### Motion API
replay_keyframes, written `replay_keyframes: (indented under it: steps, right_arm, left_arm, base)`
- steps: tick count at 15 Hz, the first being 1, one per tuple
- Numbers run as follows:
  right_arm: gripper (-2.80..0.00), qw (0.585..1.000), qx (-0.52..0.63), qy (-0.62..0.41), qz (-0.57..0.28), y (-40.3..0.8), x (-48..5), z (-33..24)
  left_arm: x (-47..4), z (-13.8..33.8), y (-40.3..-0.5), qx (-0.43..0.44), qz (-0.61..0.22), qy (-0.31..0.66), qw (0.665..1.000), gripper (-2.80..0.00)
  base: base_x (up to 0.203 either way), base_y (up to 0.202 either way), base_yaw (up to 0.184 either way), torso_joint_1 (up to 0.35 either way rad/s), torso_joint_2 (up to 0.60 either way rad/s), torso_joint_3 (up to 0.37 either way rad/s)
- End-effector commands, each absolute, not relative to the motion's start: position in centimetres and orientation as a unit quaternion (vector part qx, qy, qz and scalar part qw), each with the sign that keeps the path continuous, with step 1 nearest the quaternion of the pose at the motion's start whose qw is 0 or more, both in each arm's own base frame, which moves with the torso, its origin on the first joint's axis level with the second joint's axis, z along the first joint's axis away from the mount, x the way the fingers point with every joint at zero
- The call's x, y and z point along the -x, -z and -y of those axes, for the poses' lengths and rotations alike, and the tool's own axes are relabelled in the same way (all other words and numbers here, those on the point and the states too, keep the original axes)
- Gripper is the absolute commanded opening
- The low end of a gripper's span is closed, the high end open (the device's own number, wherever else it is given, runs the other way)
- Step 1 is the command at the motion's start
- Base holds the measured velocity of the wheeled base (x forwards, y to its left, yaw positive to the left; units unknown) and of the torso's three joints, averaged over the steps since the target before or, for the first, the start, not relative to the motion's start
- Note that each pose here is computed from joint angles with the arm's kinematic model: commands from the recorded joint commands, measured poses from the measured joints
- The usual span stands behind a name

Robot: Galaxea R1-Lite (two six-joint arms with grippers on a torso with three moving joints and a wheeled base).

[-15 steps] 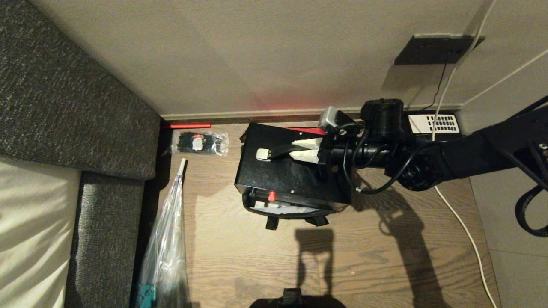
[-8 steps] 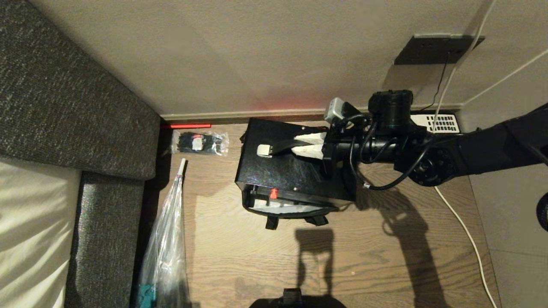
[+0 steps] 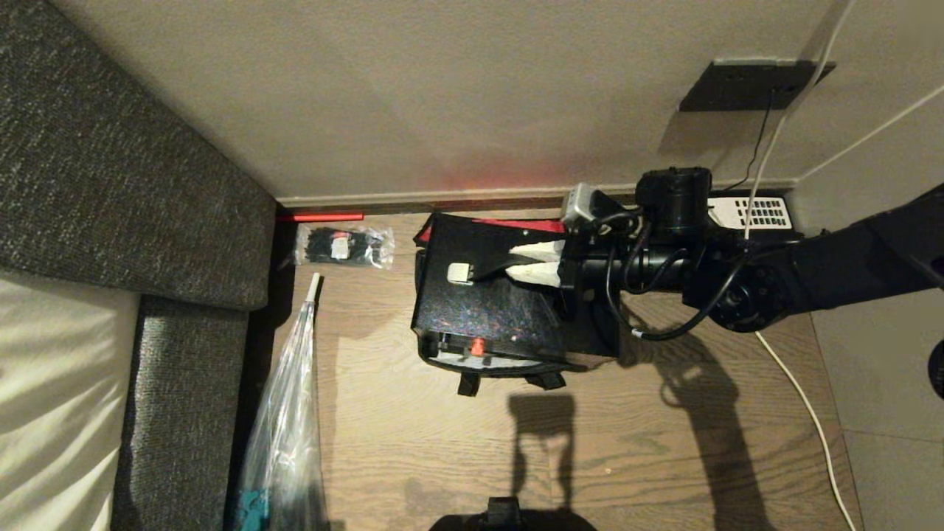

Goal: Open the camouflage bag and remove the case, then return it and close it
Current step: Place the black box back

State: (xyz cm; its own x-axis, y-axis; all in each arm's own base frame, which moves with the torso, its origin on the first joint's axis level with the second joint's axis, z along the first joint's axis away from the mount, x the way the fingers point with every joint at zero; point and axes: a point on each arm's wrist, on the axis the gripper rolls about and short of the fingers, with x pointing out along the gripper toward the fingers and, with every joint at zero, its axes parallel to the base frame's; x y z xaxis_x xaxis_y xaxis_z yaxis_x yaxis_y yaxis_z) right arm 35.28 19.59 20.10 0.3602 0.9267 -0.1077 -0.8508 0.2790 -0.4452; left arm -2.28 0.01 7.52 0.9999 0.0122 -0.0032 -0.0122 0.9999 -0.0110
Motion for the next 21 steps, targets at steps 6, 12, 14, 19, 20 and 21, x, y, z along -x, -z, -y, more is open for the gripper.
replay_keyframes:
  steps: [6, 12, 14, 19, 20, 21]
  right_arm:
    - [-2.80, 0.793, 0.218, -0.565, 0.074, -18.8, -35.8, -20.0]
    - [-2.80, 0.787, 0.218, -0.572, 0.078, -19.1, -35.5, -20.8]
    - [-2.80, 0.783, 0.218, -0.576, 0.082, -19.3, -35.3, -21.3]
    - [-2.80, 0.775, 0.217, -0.588, 0.084, -19.3, -35.0, -22.4]
    - [-2.80, 0.774, 0.216, -0.589, 0.082, -19.1, -35.2, -22.6]
    - [-2.80, 0.773, 0.216, -0.591, 0.079, -18.8, -35.3, -22.8]
  left_arm:
    - [2.3, 0.0, -7.4, 0.005, -0.002, -0.006, 1.000, -2.80]
    - [2.3, 0.0, -7.4, 0.006, -0.002, -0.006, 1.000, -2.80]
    - [2.3, 0.0, -7.4, 0.005, -0.002, -0.007, 1.000, -2.80]
    - [2.3, 0.0, -7.4, 0.006, -0.002, -0.006, 1.000, -2.80]
    - [2.3, 0.0, -7.4, 0.006, -0.002, -0.007, 1.000, -2.80]
    - [2.3, 0.0, -7.4, 0.005, -0.002, -0.007, 1.000, -2.80]
  base:
    - [0.000, 0.000, 0.000, 0.000, 0.00, 0.000]
    - [0.000, 0.000, 0.000, 0.000, 0.00, 0.000]
    - [0.000, 0.000, 0.000, 0.000, 0.00, 0.000]
    - [0.000, 0.000, 0.000, 0.000, 0.00, 0.000]
    - [0.000, 0.000, 0.000, 0.000, 0.00, 0.000]
    - [0.000, 0.000, 0.000, 0.000, 0.00, 0.000]
